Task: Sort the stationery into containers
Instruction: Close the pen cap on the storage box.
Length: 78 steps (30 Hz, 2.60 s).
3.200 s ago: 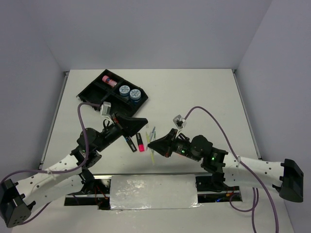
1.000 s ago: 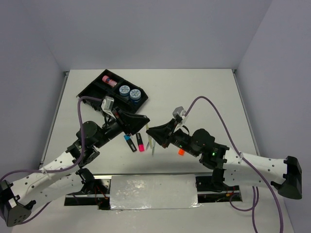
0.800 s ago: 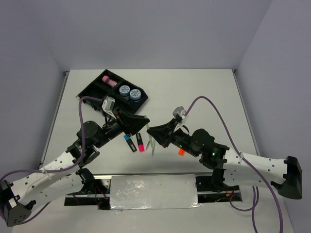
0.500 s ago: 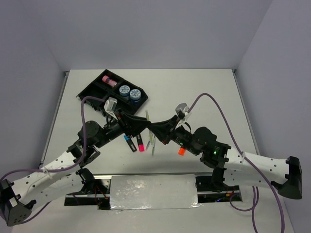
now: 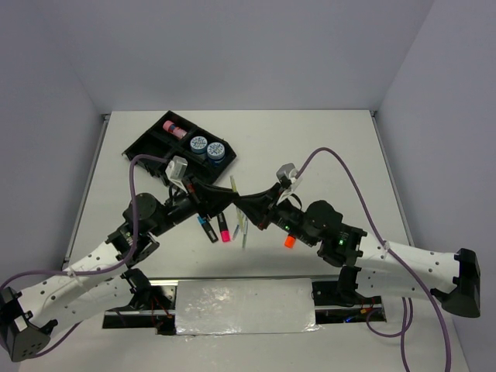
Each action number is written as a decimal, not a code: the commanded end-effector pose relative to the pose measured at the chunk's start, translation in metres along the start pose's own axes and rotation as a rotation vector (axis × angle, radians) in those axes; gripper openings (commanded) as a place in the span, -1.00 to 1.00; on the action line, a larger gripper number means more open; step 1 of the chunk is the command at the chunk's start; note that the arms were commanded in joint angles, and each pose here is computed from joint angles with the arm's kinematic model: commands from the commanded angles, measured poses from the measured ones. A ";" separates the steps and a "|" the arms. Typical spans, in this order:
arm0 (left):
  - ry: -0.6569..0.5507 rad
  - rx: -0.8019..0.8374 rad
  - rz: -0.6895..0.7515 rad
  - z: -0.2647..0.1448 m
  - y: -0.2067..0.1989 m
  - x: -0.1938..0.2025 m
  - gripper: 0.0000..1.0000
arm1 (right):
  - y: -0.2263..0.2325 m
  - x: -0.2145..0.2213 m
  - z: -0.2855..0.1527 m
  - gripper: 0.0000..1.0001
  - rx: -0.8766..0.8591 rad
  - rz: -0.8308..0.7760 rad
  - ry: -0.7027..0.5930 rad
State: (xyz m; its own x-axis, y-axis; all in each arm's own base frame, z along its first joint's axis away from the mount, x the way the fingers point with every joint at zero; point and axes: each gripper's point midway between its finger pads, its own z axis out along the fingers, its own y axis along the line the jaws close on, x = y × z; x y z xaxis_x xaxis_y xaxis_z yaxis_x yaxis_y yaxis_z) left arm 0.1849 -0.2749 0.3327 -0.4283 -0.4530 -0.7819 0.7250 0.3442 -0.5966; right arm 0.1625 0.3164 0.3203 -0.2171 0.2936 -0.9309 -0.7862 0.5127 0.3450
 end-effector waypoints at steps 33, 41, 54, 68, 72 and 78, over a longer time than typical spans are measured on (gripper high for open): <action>-0.116 -0.012 0.185 -0.009 -0.025 -0.057 0.51 | 0.040 0.000 0.003 -1.00 -0.200 0.041 0.063; -0.099 0.009 0.176 -0.007 -0.028 -0.054 0.27 | 0.035 0.000 0.004 -1.00 -0.165 0.041 0.068; 0.008 0.045 0.131 0.006 -0.021 -0.023 -1.00 | 0.033 -0.030 0.014 -1.00 -0.113 0.003 0.029; 0.202 0.066 -0.006 -0.001 0.005 0.059 -1.00 | 0.063 -0.230 0.023 -1.00 -0.218 -0.117 -0.315; 0.244 0.043 -0.016 -0.006 0.011 0.083 -1.00 | 0.071 -0.238 0.036 -1.00 -0.242 -0.110 -0.295; 0.145 -0.151 0.050 -0.009 0.022 0.036 -0.51 | 0.059 -0.159 0.035 -1.00 -0.279 -0.085 -0.128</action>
State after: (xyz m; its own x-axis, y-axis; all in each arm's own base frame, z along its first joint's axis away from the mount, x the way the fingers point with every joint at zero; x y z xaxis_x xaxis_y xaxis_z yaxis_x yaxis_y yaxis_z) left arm 0.2030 -0.2484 0.4034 -0.1948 -0.6598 -0.7257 0.7474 0.3793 -0.5455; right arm 0.1693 0.3427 0.3528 -0.3505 -0.0783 -0.9333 -0.8732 0.3877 0.2954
